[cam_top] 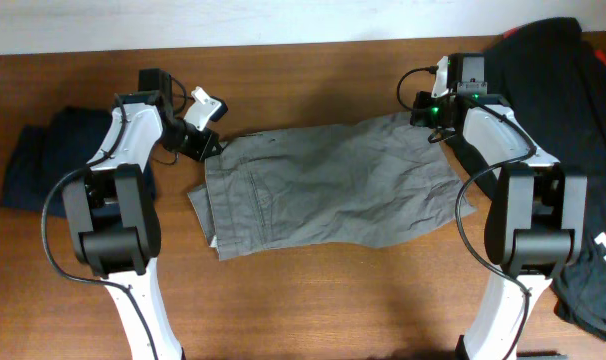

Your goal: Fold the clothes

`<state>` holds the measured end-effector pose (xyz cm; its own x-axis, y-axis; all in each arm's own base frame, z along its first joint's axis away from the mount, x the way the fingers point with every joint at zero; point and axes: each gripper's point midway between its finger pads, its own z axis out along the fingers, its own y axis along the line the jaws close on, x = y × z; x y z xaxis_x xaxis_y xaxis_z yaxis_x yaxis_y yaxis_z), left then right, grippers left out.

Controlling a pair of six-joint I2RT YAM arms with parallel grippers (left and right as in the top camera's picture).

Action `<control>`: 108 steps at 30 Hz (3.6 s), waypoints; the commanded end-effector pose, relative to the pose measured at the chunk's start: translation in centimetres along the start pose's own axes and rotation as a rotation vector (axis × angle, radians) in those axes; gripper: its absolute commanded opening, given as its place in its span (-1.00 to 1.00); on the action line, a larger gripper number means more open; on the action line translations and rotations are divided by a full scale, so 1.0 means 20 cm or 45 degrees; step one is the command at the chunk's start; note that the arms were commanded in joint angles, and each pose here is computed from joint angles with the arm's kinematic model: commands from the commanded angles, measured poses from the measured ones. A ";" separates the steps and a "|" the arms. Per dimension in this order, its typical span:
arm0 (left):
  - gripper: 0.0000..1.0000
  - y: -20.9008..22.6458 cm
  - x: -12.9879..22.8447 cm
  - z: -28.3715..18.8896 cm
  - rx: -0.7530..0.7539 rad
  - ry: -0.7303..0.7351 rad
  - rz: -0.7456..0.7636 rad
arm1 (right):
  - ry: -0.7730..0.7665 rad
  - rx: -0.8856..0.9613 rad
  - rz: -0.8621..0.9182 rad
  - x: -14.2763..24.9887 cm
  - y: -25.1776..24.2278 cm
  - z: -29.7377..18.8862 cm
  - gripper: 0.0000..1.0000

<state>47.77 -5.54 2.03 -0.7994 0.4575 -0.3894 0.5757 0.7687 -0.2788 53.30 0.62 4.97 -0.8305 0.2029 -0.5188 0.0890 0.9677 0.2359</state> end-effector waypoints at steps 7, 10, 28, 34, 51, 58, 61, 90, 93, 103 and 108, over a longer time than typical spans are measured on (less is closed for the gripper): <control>-0.99 -0.03 -0.34 -0.38 -0.114 -0.238 0.000 | -0.206 -0.020 0.006 -0.37 0.06 -0.47 -0.93; -0.99 -0.02 -0.50 -0.54 -0.182 -0.344 0.035 | -0.249 -0.004 -0.004 -0.42 0.08 -0.64 -0.93; -0.99 -0.31 -0.16 -0.79 -0.071 0.078 -0.446 | -0.027 0.135 0.001 -0.15 0.01 -0.99 -0.92; -0.99 -0.39 -0.02 -0.81 -0.041 0.233 -0.561 | 0.027 0.098 -0.013 -0.06 0.06 -1.14 -0.92; -0.99 -0.38 -0.01 -0.92 -0.171 0.201 -0.605 | -0.126 0.057 -0.040 -0.06 0.14 -1.46 -0.92; -0.99 -0.28 -0.03 -0.84 -0.231 0.169 -0.624 | -0.294 0.034 -0.072 -0.36 0.13 -1.18 -0.93; -0.99 -0.15 -0.10 -0.82 -0.349 0.070 -0.647 | -0.249 0.035 -0.070 -0.37 0.11 -1.01 -0.92; -0.70 0.17 -0.34 -0.50 -0.469 -0.311 -0.502 | -0.297 -0.004 -0.128 -0.49 0.14 -0.38 0.20; 0.98 0.18 -0.33 -0.49 -0.467 -0.305 -0.504 | -0.320 -0.007 -0.133 -0.51 0.14 -0.38 0.98; 0.98 0.14 -0.25 -0.46 -0.439 -0.214 -0.539 | -0.045 0.017 -0.090 -0.25 0.10 -0.35 0.98; 0.98 0.12 -0.19 -0.42 -0.422 -0.158 -0.560 | 0.148 0.018 -0.059 -0.06 0.09 -0.35 0.98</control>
<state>51.38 -1.96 10.42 -0.9084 0.0282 -0.4172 0.1035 0.9818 -0.1591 51.14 0.67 12.14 -0.8741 0.1417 -0.4646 0.0592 0.9805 0.1876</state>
